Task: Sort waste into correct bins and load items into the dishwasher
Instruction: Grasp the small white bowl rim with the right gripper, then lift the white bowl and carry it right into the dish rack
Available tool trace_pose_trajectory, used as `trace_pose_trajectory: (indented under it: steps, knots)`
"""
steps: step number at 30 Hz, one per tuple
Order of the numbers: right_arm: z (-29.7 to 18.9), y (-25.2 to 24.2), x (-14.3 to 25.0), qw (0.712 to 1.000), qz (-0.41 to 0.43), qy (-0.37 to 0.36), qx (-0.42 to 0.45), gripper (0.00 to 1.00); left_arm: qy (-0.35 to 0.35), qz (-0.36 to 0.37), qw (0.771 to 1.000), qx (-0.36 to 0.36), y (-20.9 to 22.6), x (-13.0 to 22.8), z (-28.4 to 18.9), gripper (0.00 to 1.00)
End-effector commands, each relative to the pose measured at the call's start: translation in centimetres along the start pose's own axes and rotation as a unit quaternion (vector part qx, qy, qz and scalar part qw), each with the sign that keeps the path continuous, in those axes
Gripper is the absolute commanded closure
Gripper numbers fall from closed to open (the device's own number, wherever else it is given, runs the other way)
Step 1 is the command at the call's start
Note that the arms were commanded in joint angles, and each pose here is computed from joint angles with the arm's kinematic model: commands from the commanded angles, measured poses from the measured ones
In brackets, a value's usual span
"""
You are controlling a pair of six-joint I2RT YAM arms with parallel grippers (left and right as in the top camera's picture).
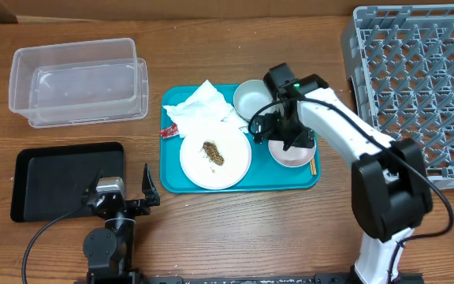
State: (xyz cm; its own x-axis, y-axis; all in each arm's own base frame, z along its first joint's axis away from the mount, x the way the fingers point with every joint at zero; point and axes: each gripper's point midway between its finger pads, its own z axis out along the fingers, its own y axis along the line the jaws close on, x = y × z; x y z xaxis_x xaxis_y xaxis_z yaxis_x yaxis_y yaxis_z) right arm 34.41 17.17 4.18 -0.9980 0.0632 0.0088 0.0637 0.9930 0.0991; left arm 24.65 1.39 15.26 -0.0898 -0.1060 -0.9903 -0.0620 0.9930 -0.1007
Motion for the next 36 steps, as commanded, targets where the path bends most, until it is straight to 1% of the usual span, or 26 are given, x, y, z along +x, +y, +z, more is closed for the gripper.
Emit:
trace_pose_trajectory:
  steps: [1, 10, 11, 12, 13, 15, 16, 19, 21, 23, 28, 32, 36]
  knots:
    - [0.0, 1.4, -0.2, 1.0, -0.011, 0.002, -0.024, 0.0, 0.002, 0.008, 1.0, 0.004, -0.2, 0.2, 0.0, 0.0]
    - [0.8, 1.4, 0.0, 1.0, -0.014, 0.001, -0.023, 0.0, 0.002, 0.008, 1.0, 0.004, -0.2, 0.2, 0.0, 0.0]
    - [1.1, 1.3, 0.0, 1.0, -0.015, -0.001, -0.02, 0.18, 0.002, 0.008, 1.0, 0.004, -0.2, 0.2, 0.0, 0.0]
    - [1.3, 1.2, 0.1, 1.0, -0.013, -0.001, -0.016, 0.3, 0.002, 0.008, 1.0, 0.004, -0.2, 0.2, 0.0, 0.0]
    - [1.5, 1.0, 0.2, 1.0, -0.01, -0.002, -0.011, 0.38, 0.002, 0.008, 1.0, 0.004, -0.2, 0.2, 0.0, 0.0]
    - [1.6, 0.8, 0.4, 1.0, -0.008, 0.001, -0.007, 0.51, 0.002, 0.008, 1.0, 0.004, -0.2, 0.2, 0.0, 0.0]
    - [1.6, 0.8, 0.5, 1.0, -0.008, 0.003, -0.006, 0.56, 0.002, 0.008, 1.0, 0.004, -0.2, 0.2, 0.0, 0.0]
    - [1.6, 0.6, 0.7, 1.0, -0.008, 0.008, -0.003, 0.6, 0.002, 0.008, 1.0, 0.004, -0.2, 0.2, 0.0, 0.0]
    - [1.6, 0.5, 1.0, 1.0, -0.007, 0.014, 0.0, 0.69, 0.002, 0.008, 1.0, 0.004, -0.2, 0.2, 0.0, 0.0]
    - [1.5, 0.3, 1.4, 1.0, -0.006, 0.021, 0.004, 0.82, 0.002, 0.008, 1.0, 0.004, -0.2, 0.2, 0.0, 0.0]
    - [0.5, 0.0, 1.9, 0.999, -0.004, 0.038, 0.013, 0.96, 0.002, 0.008, 1.0, 0.004, -0.2, 0.2, 0.0, 0.0]
    - [-1.6, 0.4, 1.7, 0.999, -0.003, 0.041, 0.015, 0.96, 0.002, 0.008, 1.0, 0.004, -0.2, 0.2, 0.0, 0.0]
    - [-4.7, 1.2, 0.7, 1.0, -0.009, 0.029, 0.008, 0.96, 0.002, 0.008, 1.0, 0.004, -0.2, 0.2, 0.0, 0.0]
